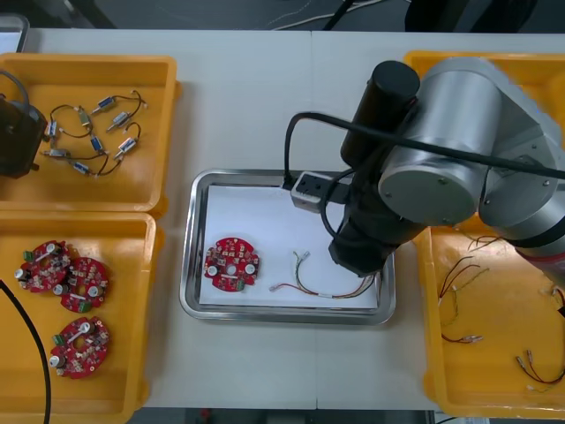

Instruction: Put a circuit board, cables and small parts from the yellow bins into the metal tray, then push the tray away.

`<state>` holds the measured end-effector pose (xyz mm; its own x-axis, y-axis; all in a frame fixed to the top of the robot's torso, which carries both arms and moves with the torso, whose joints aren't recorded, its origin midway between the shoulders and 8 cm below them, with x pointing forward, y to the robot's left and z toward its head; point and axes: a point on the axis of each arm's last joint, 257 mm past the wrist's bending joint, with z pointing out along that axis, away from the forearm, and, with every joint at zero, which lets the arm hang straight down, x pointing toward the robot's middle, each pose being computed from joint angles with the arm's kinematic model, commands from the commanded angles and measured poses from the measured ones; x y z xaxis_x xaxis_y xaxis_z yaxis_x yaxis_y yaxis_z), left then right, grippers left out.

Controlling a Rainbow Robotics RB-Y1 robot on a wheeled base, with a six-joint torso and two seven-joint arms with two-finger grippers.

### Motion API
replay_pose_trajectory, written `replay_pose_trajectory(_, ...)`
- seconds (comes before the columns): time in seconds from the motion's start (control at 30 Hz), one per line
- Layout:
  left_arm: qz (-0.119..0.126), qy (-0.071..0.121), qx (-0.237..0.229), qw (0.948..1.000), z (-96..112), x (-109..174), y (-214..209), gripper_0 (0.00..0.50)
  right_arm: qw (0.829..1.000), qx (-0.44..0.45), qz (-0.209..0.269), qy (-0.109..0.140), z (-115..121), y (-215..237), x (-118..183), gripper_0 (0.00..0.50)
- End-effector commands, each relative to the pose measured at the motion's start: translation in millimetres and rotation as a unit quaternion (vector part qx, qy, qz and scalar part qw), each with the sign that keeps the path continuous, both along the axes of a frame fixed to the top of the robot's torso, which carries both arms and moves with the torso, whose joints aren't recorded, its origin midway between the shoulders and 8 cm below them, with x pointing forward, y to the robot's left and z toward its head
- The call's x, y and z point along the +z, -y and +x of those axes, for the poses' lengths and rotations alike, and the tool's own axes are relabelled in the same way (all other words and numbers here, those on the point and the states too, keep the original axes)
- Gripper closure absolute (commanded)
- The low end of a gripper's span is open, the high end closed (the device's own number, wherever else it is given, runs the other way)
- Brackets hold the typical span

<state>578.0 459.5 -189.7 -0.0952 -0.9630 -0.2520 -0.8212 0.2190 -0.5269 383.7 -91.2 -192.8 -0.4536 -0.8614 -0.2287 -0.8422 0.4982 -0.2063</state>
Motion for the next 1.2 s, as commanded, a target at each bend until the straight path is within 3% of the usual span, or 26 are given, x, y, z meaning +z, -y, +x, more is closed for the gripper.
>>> replay_pose_trajectory(0.03,0.004,0.014,-0.012,0.9998,19.3,25.2,25.4,0.000,0.995,-0.067,0.071,0.030,7.6,-15.1,42.9,0.013)
replay_pose_trajectory(0.33,0.003,0.007,-0.010,0.9999,27.1,25.9,27.3,0.000,0.971,-0.193,0.140,0.022,3.9,7.0,53.8,0.012)
replay_pose_trajectory(0.67,0.001,-0.001,-0.016,0.9999,28.6,21.3,35.4,0.000,0.926,-0.325,0.191,0.025,-5.1,52.3,62.1,0.012)
replay_pose_trajectory(0.93,0.002,-0.009,-0.013,0.9999,28.8,12.0,32.4,0.000,0.891,-0.394,0.227,0.011,-6.4,97.6,74.7,0.012)
replay_pose_trajectory(1.2,0.001,-0.012,-0.011,0.9999,30.0,9.2,32.0,0.000,0.860,-0.460,0.215,0.047,2.4,153.0,72.8,0.012)
